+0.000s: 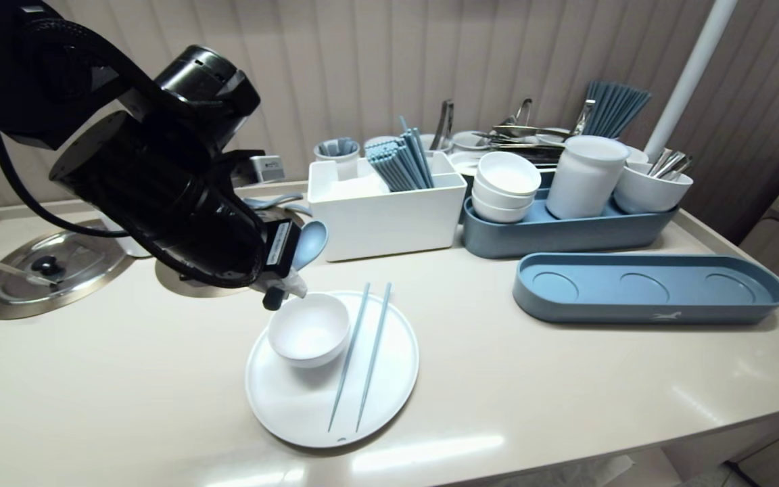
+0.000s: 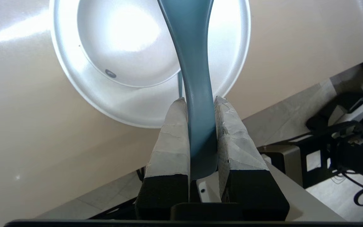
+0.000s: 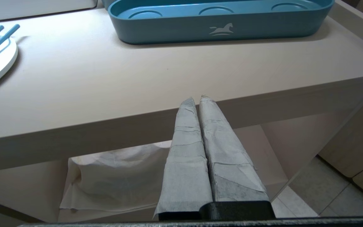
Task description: Put the spoon back from the bowl
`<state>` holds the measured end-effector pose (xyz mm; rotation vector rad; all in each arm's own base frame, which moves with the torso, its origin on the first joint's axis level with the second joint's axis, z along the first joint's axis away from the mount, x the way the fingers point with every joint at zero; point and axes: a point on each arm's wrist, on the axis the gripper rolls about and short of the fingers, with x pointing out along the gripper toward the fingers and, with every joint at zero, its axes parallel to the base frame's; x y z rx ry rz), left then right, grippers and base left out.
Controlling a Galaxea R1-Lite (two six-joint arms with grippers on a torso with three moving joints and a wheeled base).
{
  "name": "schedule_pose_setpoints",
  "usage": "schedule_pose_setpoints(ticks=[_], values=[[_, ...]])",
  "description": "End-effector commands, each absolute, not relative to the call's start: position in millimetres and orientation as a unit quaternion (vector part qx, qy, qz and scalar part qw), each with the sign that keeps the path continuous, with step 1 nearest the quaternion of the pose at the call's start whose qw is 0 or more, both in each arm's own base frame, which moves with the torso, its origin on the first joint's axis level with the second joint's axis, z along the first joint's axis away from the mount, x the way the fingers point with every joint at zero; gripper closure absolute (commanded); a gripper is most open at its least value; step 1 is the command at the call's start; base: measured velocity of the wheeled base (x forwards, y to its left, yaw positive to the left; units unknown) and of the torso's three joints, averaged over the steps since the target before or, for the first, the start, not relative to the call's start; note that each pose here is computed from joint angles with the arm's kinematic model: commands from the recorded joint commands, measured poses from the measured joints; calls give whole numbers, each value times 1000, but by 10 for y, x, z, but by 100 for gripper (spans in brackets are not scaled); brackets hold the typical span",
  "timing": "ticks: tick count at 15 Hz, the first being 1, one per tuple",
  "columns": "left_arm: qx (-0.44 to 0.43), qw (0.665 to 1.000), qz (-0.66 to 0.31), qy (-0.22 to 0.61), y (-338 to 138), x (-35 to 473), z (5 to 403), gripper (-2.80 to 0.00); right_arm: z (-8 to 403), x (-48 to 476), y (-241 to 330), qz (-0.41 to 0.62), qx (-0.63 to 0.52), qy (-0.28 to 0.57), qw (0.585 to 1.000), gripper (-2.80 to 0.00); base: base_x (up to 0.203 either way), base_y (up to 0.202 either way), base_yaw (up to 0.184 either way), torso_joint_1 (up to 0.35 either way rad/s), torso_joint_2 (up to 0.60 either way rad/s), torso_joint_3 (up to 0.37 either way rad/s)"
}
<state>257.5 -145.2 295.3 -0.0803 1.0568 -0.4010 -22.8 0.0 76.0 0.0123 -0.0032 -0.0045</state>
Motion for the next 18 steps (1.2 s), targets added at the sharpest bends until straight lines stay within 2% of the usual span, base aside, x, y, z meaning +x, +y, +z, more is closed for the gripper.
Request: schedule_pose_setpoints(ticks=[1, 5, 18], values=[[-32, 847, -176, 501, -1447, 2578, 2943, 0, 762, -229, 0, -2, 6, -2, 1000, 0, 0, 0, 0, 0, 0, 0], [-28, 851, -165, 497, -1437, 2573, 2951, 0, 758, -228, 0, -2, 6, -2, 1000, 0, -1, -65, 10, 0, 2, -1], [-35, 852, -163, 495, -1452, 2594, 2939, 0, 758, -227, 0, -2, 6, -1, 1000, 0, 0, -197, 1, 3, 2, 2]])
